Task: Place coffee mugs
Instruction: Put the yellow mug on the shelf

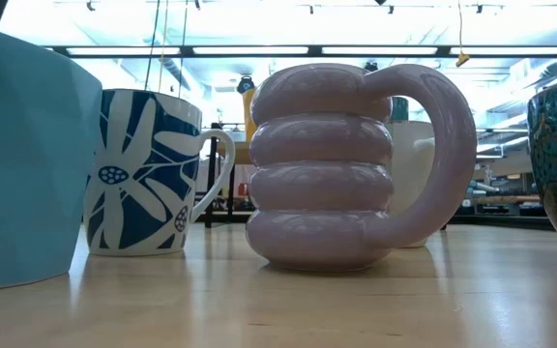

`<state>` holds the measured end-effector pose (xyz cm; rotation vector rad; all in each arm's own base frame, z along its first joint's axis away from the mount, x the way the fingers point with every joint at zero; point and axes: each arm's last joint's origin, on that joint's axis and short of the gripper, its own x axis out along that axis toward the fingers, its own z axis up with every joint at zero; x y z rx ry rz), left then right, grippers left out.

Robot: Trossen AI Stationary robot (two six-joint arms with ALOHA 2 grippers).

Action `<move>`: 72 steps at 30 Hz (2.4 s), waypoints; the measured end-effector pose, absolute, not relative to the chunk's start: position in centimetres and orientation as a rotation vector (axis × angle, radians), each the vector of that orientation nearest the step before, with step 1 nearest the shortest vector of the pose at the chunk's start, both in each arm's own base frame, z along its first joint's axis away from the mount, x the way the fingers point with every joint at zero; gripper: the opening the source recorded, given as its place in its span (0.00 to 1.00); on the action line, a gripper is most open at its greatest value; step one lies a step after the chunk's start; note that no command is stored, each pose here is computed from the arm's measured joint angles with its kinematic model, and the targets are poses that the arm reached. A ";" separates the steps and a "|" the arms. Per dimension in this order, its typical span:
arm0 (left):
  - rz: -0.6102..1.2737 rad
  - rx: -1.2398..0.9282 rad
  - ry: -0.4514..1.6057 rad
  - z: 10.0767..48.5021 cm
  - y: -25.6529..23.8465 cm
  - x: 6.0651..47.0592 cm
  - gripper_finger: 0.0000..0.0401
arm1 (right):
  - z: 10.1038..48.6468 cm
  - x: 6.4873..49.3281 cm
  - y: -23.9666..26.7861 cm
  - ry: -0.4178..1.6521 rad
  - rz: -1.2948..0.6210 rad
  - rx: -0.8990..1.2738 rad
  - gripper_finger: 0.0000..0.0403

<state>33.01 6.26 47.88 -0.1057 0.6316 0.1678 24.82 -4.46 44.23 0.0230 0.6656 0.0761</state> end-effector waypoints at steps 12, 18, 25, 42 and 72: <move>0.115 -0.077 0.622 44.8 5.2 32.2 0.35 | 44.6 25.8 -4.8 0.587 0.036 -0.001 0.29; 0.136 -0.092 0.548 43.7 4.9 28.3 0.35 | 43.5 28.5 -5.4 0.588 0.004 0.010 0.29; 0.177 -0.123 0.513 41.9 4.3 23.5 0.35 | 40.5 33.1 -6.4 0.606 -0.021 0.061 0.29; 0.235 -0.163 0.309 37.3 3.8 16.2 0.35 | 37.5 36.5 -8.3 0.635 -0.138 0.064 0.29; 0.480 -0.358 0.185 33.8 6.7 13.7 0.35 | 34.7 38.0 -14.0 0.634 -0.043 -0.119 0.39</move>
